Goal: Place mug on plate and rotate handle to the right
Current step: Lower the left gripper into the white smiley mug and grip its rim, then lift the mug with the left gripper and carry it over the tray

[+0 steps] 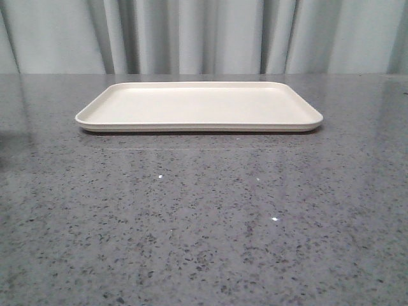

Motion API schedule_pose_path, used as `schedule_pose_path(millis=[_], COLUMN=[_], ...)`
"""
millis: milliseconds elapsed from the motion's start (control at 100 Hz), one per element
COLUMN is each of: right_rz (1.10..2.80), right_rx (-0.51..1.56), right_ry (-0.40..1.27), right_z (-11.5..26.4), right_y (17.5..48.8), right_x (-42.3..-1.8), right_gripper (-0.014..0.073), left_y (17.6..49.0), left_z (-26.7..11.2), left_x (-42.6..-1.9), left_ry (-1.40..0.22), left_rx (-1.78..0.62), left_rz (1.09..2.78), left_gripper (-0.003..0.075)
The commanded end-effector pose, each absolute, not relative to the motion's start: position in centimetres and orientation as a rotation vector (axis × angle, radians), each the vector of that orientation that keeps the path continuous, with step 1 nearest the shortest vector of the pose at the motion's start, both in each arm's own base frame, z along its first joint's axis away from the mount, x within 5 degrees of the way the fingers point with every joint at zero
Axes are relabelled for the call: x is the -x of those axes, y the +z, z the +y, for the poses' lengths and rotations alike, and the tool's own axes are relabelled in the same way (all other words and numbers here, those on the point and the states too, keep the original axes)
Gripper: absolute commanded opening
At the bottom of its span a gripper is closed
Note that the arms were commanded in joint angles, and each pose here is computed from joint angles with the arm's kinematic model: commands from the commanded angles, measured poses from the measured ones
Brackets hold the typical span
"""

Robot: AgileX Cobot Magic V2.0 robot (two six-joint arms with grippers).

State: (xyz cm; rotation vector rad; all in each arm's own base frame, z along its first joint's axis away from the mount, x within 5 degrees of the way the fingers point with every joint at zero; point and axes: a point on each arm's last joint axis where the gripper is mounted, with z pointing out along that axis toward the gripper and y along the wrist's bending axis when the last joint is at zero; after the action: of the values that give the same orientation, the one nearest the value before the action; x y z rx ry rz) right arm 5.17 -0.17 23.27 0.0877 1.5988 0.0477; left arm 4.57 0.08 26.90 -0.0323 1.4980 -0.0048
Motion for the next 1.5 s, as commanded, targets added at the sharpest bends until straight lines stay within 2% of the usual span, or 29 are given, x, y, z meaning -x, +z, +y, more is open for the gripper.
schedule_pose_path(millis=[0, 310, 650, 830, 930, 1080, 1150, 1210, 1340, 1490], right_rz=[1.549, 1.65, 1.677, 1.676, 1.676, 1.676, 1.676, 1.676, 1.676, 1.676], right_rx=[-0.078, -0.089, -0.09, -0.09, -0.09, -0.09, -0.09, -0.09, -0.09, -0.09], right_ry=[0.029, 0.022, 0.022, 0.022, 0.022, 0.022, 0.022, 0.022, 0.022, 0.022], right_z=[-0.2, -0.3, -0.3, -0.3, -0.3, -0.3, -0.3, -0.3, -0.3, -0.3], right_y=[26.1, 30.1, 29.8, 29.8, 29.8, 29.8, 29.8, 29.8, 29.8, 29.8], right_x=[-5.3, -6.6, -7.1, -7.1, -7.1, -7.1, -7.1, -7.1, -7.1, -7.1], right_gripper=[-0.0061, -0.0061, -0.0061, -0.0061, -0.0061, -0.0061, -0.0061, -0.0061, -0.0061, -0.0061], left_y=[29.9, 32.8, 33.1, 32.4, 32.5, 33.4, 33.8, 34.0, 34.3, 35.3], left_z=[0.1, 0.0, 0.0, 0.0, 0.0, 0.0, 0.0, -0.1, -0.1, -0.1], left_x=[-4.8, -6.5, -6.7, -7.4, -8.0, -9.0, -9.7, -10.3, -12.2, -14.6], left_ry=[-0.041, -0.079, -0.075, -0.078, -0.08, -0.081, -0.081, -0.084, -0.088, -0.101], left_rx=[0.059, 0.084, 0.084, 0.085, 0.085, 0.086, 0.086, 0.086, 0.087, 0.095], left_rz=[1.427, 1.486, 1.459, 1.577, 1.654, 1.694, 1.725, 1.797, 1.958, 2.041], left_gripper=[-0.0019, -0.0019, -0.0019, -0.0012, 0.0064, 0.0302, 0.0382, 0.0405, 0.0407, 0.0407])
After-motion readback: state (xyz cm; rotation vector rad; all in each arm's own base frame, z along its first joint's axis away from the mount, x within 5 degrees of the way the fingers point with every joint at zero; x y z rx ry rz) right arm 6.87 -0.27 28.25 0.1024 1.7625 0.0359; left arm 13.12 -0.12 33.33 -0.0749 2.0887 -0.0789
